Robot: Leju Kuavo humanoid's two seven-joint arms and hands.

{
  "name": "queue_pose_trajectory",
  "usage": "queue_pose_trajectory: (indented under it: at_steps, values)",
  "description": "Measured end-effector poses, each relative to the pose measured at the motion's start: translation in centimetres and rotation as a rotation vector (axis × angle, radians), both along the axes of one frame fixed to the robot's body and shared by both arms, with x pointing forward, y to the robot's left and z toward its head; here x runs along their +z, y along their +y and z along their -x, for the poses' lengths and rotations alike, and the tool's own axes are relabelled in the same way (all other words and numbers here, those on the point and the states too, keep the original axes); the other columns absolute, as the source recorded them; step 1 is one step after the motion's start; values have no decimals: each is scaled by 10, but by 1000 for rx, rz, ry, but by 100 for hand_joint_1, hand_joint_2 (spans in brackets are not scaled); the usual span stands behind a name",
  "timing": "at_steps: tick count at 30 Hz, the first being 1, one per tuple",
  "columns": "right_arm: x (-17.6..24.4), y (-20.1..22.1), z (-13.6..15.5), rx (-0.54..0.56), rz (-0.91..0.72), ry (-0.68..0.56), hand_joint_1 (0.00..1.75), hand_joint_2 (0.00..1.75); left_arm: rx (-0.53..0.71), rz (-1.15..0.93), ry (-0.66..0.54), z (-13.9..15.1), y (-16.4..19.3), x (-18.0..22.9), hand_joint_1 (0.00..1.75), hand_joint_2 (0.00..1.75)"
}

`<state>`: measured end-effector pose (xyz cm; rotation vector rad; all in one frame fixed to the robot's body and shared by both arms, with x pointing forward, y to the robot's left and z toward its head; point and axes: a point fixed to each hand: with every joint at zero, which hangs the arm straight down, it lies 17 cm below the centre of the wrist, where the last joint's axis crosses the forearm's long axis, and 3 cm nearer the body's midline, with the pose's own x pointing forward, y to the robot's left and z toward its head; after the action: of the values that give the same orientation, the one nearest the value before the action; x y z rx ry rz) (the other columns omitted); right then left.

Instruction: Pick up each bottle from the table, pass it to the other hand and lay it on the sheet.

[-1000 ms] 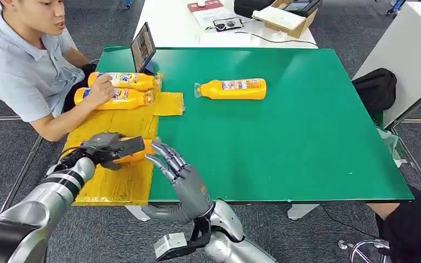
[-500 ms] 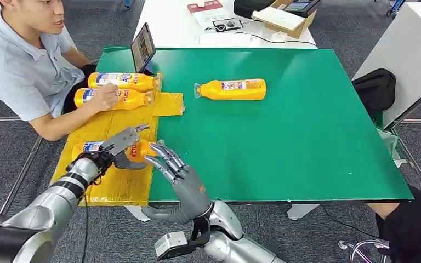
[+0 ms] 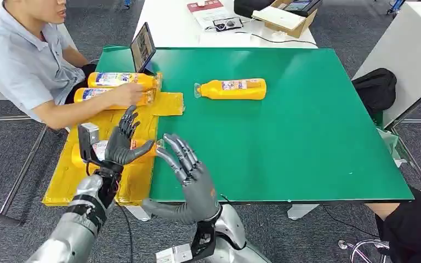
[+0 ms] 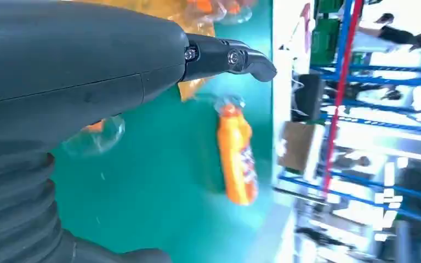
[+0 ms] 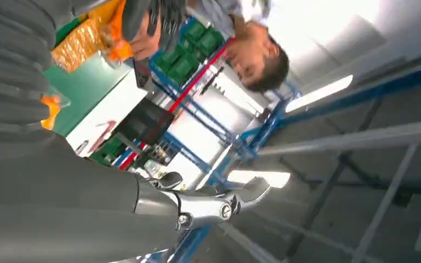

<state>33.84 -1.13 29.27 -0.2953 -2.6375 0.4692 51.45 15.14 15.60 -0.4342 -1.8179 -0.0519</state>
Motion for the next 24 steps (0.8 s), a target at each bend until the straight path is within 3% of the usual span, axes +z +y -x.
queue_pose_trajectory:
  at_steps: [6, 10, 14, 20, 24]
  values:
    - [7, -21, 0, -36, -69, 17, 0, 175, 29, 99, -39, 20, 5, 17, 0, 175]
    - [-4, -50, -6, -84, -132, 81, 0, 175, 159, 215, -39, 42, 34, 22, 0, 175]
    - [-34, -82, -20, -183, -51, 118, 0, 175, 359, 144, -103, 73, 69, 30, 0, 175]
    - [-68, -120, -40, -276, 14, 187, 0, 175, 426, 119, -174, 99, 83, 51, 0, 175]
    - [-106, -138, -62, -350, 149, 309, 0, 175, 584, -25, -220, 110, 102, 57, 0, 175]
